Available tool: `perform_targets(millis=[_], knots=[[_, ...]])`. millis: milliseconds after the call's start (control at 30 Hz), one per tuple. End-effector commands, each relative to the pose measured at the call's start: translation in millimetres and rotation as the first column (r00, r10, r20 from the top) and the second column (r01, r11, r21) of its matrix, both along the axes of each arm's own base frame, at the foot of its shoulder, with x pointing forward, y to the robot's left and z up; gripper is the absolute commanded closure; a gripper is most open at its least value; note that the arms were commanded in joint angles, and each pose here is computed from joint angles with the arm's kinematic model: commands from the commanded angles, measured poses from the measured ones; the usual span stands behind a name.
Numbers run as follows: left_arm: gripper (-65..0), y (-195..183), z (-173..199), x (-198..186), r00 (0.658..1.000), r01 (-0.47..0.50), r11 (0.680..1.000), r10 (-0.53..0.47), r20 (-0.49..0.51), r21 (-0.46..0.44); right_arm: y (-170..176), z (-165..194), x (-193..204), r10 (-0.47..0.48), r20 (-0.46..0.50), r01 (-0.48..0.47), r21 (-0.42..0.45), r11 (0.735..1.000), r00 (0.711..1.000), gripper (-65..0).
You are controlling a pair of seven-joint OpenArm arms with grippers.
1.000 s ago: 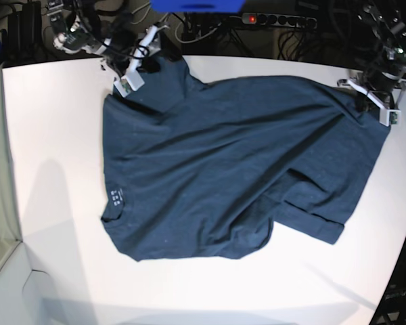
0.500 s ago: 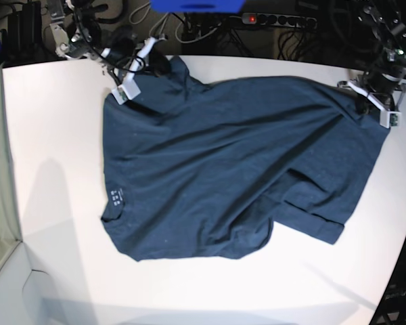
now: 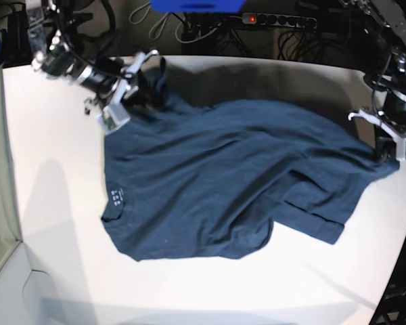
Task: Layout the t-shirt on the table in an organized manner, then fold the t-shirt properly
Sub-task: 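Lift the shirt with both grippers and shake it out, lowering it flat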
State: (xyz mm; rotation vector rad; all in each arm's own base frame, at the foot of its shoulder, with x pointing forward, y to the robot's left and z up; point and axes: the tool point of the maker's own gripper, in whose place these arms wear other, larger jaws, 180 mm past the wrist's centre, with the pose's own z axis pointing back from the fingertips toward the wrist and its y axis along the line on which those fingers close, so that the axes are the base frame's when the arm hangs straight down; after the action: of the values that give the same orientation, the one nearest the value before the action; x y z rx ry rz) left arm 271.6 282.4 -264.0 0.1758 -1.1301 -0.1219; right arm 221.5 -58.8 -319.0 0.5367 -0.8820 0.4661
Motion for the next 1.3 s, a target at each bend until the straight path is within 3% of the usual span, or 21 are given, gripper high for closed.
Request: perform_targets(millis=[0,133,233,433,633,767,867,1133,1267], knots=[[-0.2,-1,25,12,0.996,0.005,1.0,-0.006,0.089,0.011,-4,19,17,-0.015,0.075,0.014,0.012,1.0,0.997,0.0],[-0.2,0,61,37,0.978,0.002,1.0,-0.006,0.208,0.016,-23,61,67,-0.096,0.233,0.091,0.031,0.995,0.968,0.0],[-0.2,-2,89,58,0.955,0.009,1.0,-0.012,0.295,0.011,-36,103,103,-0.162,0.356,0.146,0.071,0.987,0.92,0.0],[-0.2,-39,153,98,0.883,0.108,0.993,-0.114,0.456,0.039,-52,194,150,-0.248,0.565,0.186,0.165,0.969,0.787,0.0],[-0.1,-67,225,121,0.78,0.182,0.973,-0.231,0.581,0.142,-59,285,169,-0.281,0.728,0.163,0.23,0.959,0.625,0.0],[-0.1,-86,267,127,0.709,0.213,0.953,-0.301,0.637,0.214,-65,333,171,-0.296,0.796,0.147,0.258,0.955,0.529,0.0],[-0.1,-88,288,125,0.674,0.206,0.951,-0.31,0.67,0.233,-78,354,169,-0.327,0.818,0.163,0.284,0.945,0.473,0.0],[-0.1,-87,293,124,0.666,0.198,0.952,-0.305,0.681,0.232,-107,415,156,-0.375,0.873,0.181,0.333,0.925,0.312,0.0],[-0.1,-91,308,124,0.635,0.2,0.951,-0.308,0.708,0.235,-109,443,148,-0.379,0.892,0.159,0.349,0.924,0.246,0.0]])
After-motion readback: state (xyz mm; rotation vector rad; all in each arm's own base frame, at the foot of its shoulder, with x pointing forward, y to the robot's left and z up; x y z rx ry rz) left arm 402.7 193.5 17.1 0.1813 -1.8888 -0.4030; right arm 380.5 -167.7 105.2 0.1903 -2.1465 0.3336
